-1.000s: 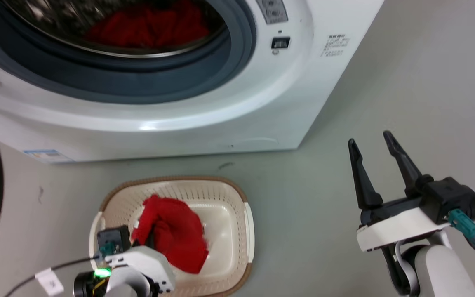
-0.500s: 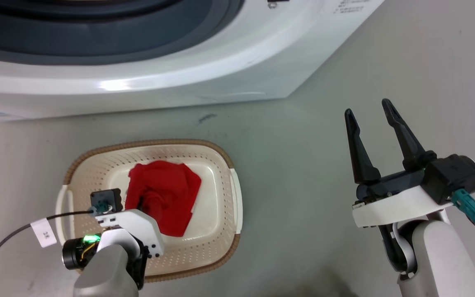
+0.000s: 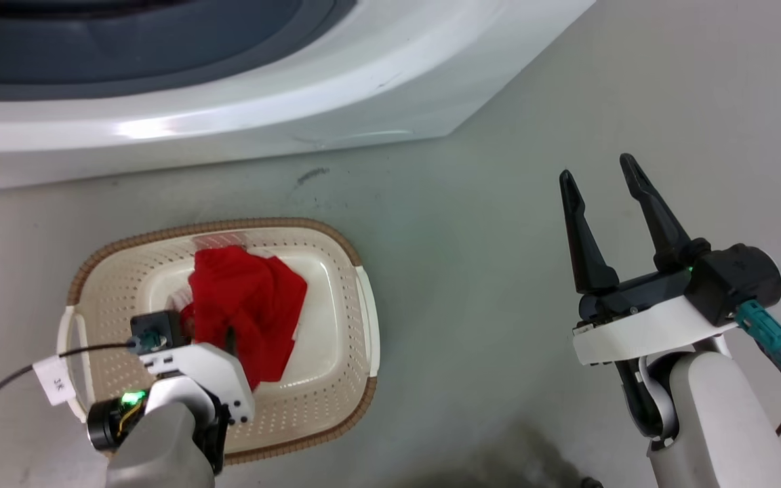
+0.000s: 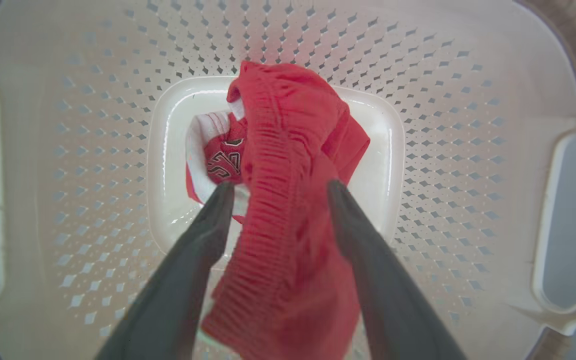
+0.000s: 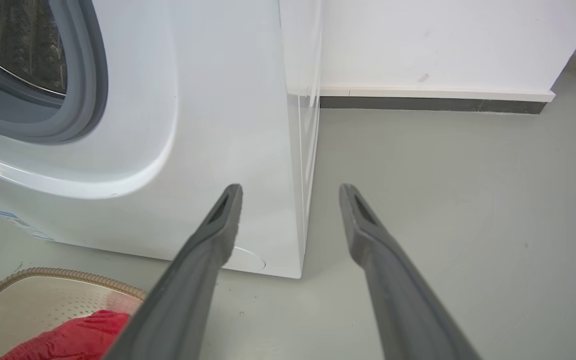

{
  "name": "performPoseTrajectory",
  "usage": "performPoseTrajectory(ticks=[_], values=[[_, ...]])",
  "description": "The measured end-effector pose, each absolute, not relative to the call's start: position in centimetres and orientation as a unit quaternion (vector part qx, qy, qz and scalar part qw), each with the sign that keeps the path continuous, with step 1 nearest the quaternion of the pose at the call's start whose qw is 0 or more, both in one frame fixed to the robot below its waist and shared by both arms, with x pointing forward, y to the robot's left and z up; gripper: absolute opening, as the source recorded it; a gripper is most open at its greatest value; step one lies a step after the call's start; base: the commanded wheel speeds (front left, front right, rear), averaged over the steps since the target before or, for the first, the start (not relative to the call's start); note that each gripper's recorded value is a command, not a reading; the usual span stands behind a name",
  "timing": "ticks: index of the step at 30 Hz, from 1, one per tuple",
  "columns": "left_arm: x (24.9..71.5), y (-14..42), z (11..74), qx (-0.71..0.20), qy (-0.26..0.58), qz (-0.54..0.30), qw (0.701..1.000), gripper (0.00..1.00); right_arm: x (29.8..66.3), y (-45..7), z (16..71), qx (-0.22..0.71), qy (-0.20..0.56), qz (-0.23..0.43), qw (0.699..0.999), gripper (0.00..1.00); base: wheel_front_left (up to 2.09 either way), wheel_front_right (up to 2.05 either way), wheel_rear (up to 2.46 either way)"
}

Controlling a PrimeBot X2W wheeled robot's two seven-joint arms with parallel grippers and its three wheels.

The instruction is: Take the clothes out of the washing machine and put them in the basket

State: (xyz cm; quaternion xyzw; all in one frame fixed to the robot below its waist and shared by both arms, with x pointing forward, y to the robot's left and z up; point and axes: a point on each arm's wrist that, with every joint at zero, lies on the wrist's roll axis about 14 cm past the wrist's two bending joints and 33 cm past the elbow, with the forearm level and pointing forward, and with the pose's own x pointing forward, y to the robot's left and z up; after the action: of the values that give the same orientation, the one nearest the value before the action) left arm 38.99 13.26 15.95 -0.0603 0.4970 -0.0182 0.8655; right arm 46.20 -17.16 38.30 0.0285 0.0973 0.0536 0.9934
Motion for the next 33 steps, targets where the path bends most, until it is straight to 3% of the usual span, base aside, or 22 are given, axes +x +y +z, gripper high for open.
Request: performPoseTrajectory(ticks=[6,13,26,33], values=[[37.3,13.3,18.2,-0.081,0.489,-0.01,0.869,1.0,45.2,-17.2,40.0,0.024,0.085,0.053,0.995,1.0,0.0,0.0,0.0],[37.9,13.1,22.9,-0.106,0.427,-0.011,0.898,1.0,43.3,-17.5,43.1,0.016,0.06,0.046,0.997,1.0,0.0,0.0,0.0],[41.4,14.1,34.8,-0.113,0.222,-0.009,0.969,1.0,40.7,-16.8,49.2,0.019,-0.003,0.053,0.998,1.0,0.0,0.0,0.0],[43.0,14.7,42.6,-0.093,0.092,-0.012,0.991,1.0,39.7,-16.4,50.8,0.016,-0.017,0.059,0.998,1.0,0.0,0.0,0.0]])
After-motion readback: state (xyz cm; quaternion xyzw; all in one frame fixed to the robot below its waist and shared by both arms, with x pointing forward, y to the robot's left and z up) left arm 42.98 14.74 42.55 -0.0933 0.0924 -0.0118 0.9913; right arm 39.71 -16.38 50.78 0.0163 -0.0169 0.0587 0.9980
